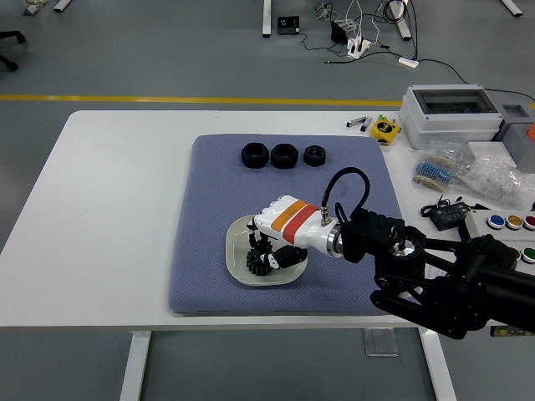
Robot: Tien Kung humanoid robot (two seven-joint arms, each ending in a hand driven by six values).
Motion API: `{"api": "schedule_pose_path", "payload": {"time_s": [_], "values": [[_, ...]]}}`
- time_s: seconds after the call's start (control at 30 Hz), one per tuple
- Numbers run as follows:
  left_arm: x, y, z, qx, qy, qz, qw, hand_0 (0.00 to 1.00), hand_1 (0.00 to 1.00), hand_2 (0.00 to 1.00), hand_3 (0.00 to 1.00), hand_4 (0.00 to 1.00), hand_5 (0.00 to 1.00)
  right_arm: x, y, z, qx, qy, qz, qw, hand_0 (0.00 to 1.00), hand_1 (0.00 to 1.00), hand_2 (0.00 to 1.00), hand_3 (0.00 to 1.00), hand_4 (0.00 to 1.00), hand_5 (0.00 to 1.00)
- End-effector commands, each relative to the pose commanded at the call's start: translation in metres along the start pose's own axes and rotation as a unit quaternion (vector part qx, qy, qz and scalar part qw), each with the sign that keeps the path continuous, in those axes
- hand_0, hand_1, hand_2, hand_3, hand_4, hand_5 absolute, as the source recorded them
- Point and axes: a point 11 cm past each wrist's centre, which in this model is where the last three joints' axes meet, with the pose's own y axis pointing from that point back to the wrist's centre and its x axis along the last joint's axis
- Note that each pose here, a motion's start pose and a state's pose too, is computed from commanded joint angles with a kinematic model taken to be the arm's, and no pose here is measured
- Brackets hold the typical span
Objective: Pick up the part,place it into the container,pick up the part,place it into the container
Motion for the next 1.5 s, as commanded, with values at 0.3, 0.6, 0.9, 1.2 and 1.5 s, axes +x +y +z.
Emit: {"api": "schedule_pose_path", "payload": {"time_s": [0.3,0.6,0.9,1.2,1.5], "values": [[0.0,0.0,0.001,0.0,-0.001,0.0,1.0,0.709,0.611,0.644,0.565,0.619,0.694,-0.002,-0.001,0.0,0.002,-0.007,-0.005,1.0,0.214,0.378,0.519,0.849,0.742,0.204],[0.0,0.0,0.0,0.0,-0.001,-0.001,1.0,0.709,0.609,0.643,0.565,0.618,0.694,-0.003,0.001,0.003,0.0,-0.011,-0.008,1.0,0.229,0.379,0.561,0.891,0.85,0.269],[0.001,0.0,-0.002,0.003,-0.003,0.0,1.0,0.709,0.609,0.645,0.566,0.618,0.693,0.003,0.003,0.002,0.003,-0.019,0.003,1.0,0.229,0.38,0.58,0.901,0.899,0.304],[0.002,0.0,-0.004,0.004,-0.006,0.001,1.0,0.708,0.614,0.648,0.565,0.619,0.693,0.034,0.019,0.007,0.015,-0.075,0.018,0.997,0.267,0.396,0.627,0.915,0.998,0.363],[0.002,0.0,-0.005,0.004,-0.01,0.002,1.0,0.709,0.615,0.646,0.564,0.619,0.691,0.072,0.04,0.015,0.078,-0.302,0.116,0.943,0.262,0.411,0.531,0.75,0.889,0.355]]}}
